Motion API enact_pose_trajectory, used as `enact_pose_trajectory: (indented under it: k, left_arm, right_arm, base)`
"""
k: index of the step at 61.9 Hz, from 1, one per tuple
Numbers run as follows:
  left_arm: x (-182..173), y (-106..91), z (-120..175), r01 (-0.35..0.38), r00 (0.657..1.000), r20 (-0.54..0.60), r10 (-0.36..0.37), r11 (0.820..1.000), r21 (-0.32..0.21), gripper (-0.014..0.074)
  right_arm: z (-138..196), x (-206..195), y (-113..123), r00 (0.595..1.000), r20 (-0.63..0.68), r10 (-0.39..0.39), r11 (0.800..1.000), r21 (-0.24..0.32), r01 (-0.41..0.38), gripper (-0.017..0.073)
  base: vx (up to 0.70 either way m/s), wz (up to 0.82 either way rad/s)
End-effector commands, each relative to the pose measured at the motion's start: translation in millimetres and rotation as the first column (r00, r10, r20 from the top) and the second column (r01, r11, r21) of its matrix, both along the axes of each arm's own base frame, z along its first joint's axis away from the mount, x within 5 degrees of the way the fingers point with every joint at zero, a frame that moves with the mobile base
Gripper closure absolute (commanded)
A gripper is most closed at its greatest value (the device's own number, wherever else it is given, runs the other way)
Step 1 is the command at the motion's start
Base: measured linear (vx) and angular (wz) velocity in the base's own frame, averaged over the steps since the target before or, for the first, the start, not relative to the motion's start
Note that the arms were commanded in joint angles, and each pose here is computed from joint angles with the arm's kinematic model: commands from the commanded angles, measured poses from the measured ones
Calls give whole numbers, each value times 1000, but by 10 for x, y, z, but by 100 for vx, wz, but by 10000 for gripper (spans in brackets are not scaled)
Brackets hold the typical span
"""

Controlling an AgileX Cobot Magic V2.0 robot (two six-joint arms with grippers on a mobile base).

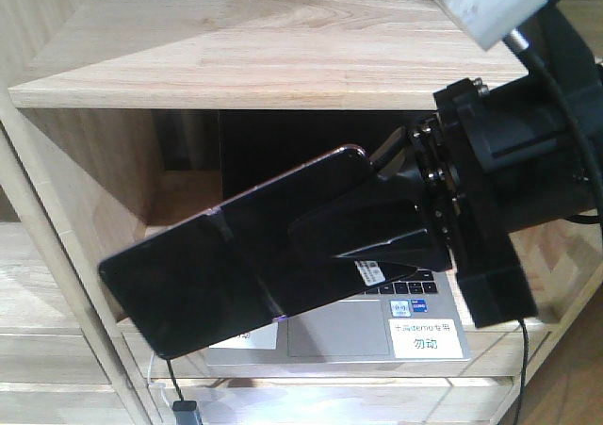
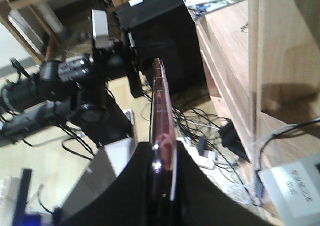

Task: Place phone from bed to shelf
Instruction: 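Raise the right gripper with the phone above the laptop shelf, then lower the phone onto the upper shelf and open the right gripper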

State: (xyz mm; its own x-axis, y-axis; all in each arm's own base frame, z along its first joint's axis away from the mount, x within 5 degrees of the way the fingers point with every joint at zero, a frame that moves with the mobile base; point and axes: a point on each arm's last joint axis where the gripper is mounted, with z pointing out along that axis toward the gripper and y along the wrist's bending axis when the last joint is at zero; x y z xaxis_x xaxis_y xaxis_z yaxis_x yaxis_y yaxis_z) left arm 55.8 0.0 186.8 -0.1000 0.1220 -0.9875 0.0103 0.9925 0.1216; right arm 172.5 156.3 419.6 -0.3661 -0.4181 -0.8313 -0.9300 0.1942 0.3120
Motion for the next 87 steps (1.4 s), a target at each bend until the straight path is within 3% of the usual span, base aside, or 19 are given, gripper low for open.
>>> enact_pose_trajectory:
  k: [1,13,23,32,40,52,64,87]
  left_arm:
    - [-9,-2,151,5,995,105,-3,1000,-14,592]
    - [-9,-2,151,5,995,105,-3,1000,-14,592]
    - [-9,-2,151,5,995,105,-3,1000,-14,592]
    - [-9,-2,151,5,995,105,-3,1000,-14,592]
    - [-9,-2,151,5,995,105,-3,1000,-14,592]
    - [-9,-2,151,5,995,105,-3,1000,-14,592]
    - [-9,-2,151,5,995,105,-3,1000,-14,592]
    - [-9,-2,151,5,995,105,-3,1000,-14,592]
  right_arm:
    - [250,-139,2,999,-14,41,990,139,-38,561]
    - [562,-176,-10,997,76,17,975,222,-34,561]
    - [896,-200,-49,979,191,-68,954,301,8,561]
    - [1141,-163,-97,942,265,-208,913,397,90,561]
    - [1249,-53,-124,902,272,-336,861,478,176,561]
    - [1175,298,-50,868,225,-442,807,522,276,561]
    - [961,711,131,876,185,-446,792,538,289,561]
    - [849,1388,440,867,237,-437,797,548,252,561]
  base:
    - [0,0]
    - [0,0]
    - [0,0]
    - [0,0]
    - [0,0]
    - [0,0]
    - [0,0]
    - [0,0]
